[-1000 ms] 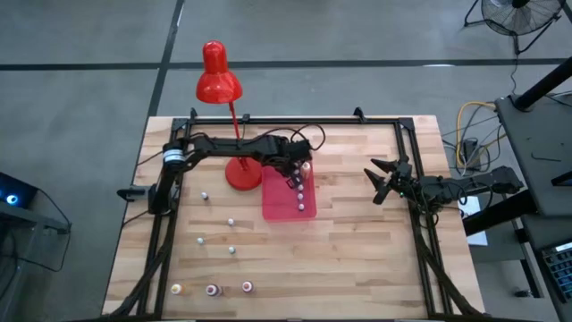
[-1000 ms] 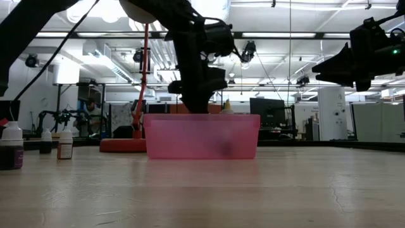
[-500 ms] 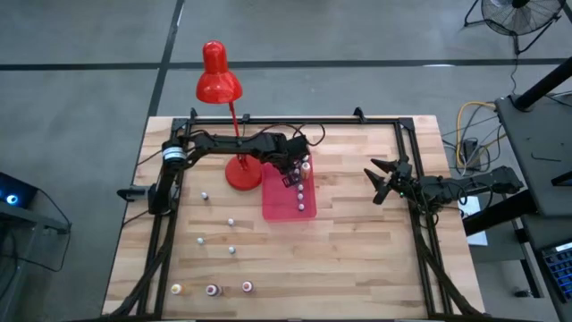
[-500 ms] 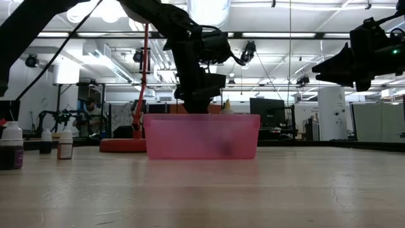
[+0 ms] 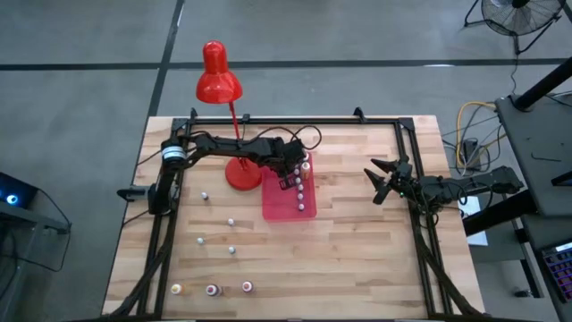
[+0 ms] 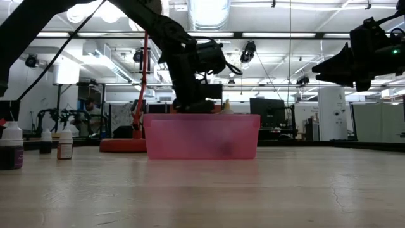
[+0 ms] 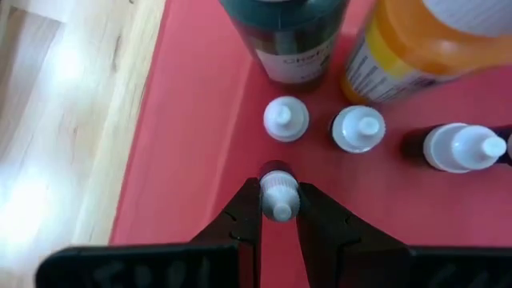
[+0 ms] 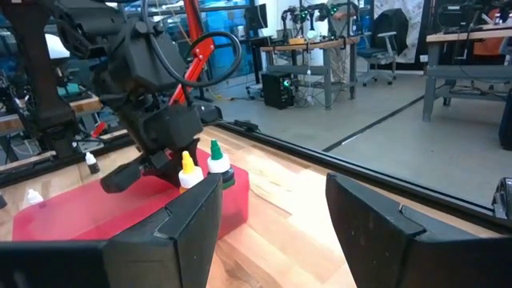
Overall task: Pick & Place food coloring
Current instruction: Put the small black food coloring bottle into the bin
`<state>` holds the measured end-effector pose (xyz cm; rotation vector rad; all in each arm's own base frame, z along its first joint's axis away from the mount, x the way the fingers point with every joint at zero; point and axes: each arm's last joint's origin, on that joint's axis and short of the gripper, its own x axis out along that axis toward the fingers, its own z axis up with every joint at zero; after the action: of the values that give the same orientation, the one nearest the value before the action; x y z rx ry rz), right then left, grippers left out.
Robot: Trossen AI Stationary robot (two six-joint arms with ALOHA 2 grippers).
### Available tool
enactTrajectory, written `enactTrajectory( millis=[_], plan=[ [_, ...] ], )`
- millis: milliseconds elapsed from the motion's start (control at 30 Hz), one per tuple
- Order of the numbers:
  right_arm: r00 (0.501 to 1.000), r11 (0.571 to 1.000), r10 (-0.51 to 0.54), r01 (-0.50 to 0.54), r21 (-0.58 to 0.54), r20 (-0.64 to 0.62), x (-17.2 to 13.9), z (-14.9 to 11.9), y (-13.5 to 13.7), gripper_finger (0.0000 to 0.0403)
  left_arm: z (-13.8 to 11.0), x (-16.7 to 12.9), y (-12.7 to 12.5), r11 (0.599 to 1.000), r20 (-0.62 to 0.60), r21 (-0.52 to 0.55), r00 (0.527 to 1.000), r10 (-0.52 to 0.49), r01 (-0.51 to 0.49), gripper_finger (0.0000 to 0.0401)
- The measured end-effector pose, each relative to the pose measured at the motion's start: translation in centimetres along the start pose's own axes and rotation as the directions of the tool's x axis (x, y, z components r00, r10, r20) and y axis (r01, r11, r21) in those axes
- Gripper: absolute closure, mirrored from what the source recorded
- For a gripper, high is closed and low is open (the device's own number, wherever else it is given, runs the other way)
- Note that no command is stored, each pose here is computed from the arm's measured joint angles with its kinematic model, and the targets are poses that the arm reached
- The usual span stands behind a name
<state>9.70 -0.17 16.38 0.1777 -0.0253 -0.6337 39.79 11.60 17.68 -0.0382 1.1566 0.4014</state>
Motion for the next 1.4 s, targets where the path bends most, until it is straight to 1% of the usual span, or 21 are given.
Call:
enactTrajectory(
  millis=[433, 667, 1033, 1267, 1400],
  plan=[
    [1.000, 1.000, 0.000, 0.000, 0.000, 0.000, 0.0, 0.0, 0.0, 0.0188, 0.1, 0.1, 0.2, 1.000, 0.012, 0.018, 1.000, 0.012, -0.012, 0.0367],
    [1.000, 1.000, 0.000, 0.000, -0.002, 0.000, 0.0, 0.0, 0.0, 0.0188, 0.1, 0.0, 0.1, 0.999, 0.007, 0.024, 1.000, -0.022, 0.021, 0.0332],
    [1.000, 1.000, 0.000, 0.000, -0.002, 0.000, 0.0, 0.0, 0.0, 0.0188, 0.1, -0.1, 0.1, 1.000, 0.007, 0.012, 1.000, -0.010, 0.010, 0.0300],
    [1.000, 1.000, 0.000, 0.000, -0.002, 0.000, 0.0, 0.0, 0.0, 0.0188, 0.7, -0.8, 0.3, 1.000, 0.016, 0.010, 1.000, -0.005, 0.005, 0.0260],
    [1.000, 1.000, 0.000, 0.000, -0.001, 0.000, 0.0, 0.0, 0.0, 0.0188, 0.9, -1.4, 0.4, 1.000, -0.016, 0.016, 1.000, -0.006, 0.006, 0.0238]
  ],
)
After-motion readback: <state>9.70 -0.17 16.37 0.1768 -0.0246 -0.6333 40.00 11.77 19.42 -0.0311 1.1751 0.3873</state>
